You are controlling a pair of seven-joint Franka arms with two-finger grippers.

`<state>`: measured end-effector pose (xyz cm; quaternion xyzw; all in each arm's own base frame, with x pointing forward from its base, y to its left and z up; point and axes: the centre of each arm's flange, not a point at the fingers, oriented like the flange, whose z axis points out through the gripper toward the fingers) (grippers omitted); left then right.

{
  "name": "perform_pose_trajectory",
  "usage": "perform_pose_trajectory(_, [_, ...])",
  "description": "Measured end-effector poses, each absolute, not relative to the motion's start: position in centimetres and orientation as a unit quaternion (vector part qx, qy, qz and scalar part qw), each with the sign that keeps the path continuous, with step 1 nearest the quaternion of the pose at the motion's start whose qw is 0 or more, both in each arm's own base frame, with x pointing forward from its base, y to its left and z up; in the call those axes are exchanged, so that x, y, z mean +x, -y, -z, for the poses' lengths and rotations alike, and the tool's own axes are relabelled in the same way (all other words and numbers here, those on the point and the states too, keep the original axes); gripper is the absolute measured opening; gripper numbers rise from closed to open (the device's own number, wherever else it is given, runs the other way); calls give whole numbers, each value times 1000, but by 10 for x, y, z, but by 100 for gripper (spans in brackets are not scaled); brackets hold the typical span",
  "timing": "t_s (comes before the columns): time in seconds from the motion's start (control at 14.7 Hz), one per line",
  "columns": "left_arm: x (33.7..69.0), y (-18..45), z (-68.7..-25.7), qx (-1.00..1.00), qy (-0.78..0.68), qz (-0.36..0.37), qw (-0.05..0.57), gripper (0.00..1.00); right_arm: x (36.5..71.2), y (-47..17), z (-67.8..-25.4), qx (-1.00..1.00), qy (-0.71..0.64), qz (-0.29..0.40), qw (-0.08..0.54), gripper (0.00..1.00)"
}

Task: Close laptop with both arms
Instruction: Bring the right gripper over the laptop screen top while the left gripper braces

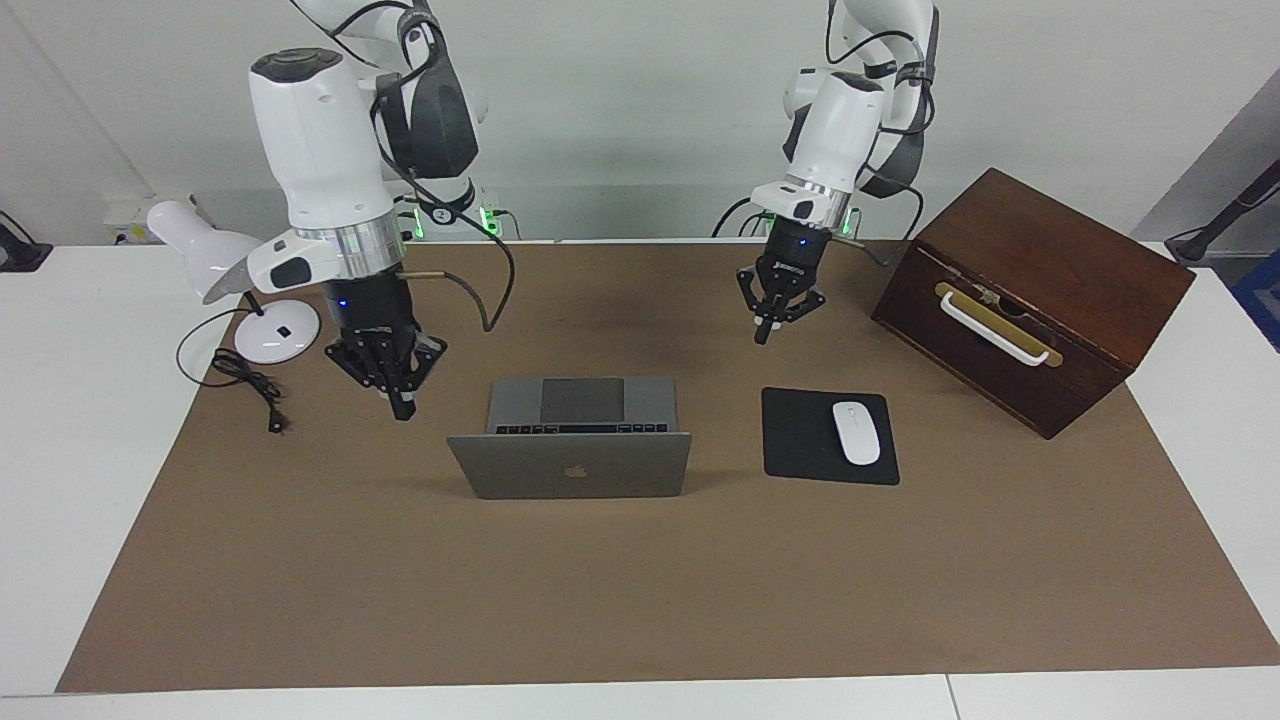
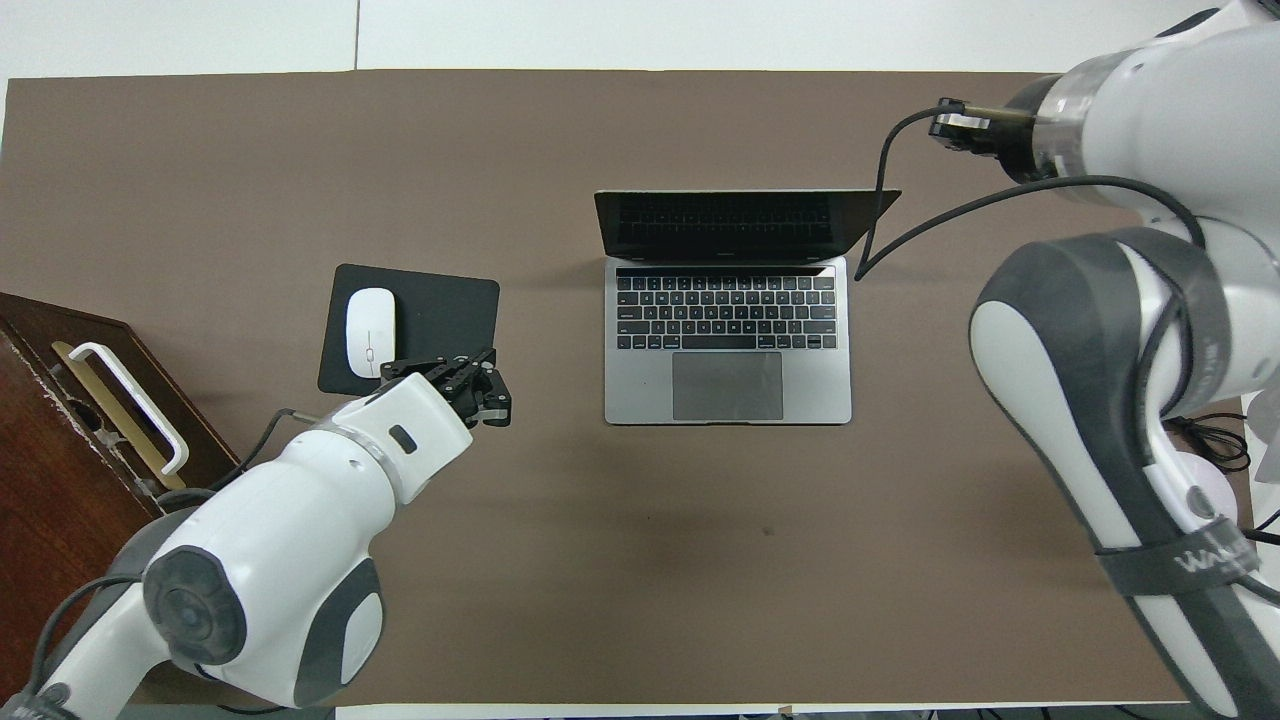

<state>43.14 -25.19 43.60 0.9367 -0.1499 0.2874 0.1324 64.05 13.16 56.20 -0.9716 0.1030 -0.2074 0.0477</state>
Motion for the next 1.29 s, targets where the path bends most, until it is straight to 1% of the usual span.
perform_pose_trajectory(0.2, [435,277,-393,928,156,-307,142,1,634,-187,-552,-970,-67,232,9,1])
perform_pose_trajectory(0.34, [439,285,-372,927,158,-309,143,1,628,-211,-550,-969,-34,243,-15,1])
perform_pose_trajectory(0.54, [441,298,-358,925,164,-311,146,1,617,-243,-550,-966,9,257,-38,1])
perform_pose_trajectory(0.75, [428,321,-341,920,186,-311,153,1,613,-258,-544,-965,24,256,-41,1])
perform_pose_trajectory(0.88, [419,333,-331,918,198,-305,156,1,619,-259,-537,-966,24,254,-42,1])
perform_pose_trajectory(1.16, [407,349,-313,914,214,-305,160,1,644,-267,-534,-963,21,267,-35,1])
perform_pose_trajectory(1.29, [402,354,-299,913,219,-305,161,1,651,-272,-531,-962,22,269,-33,1])
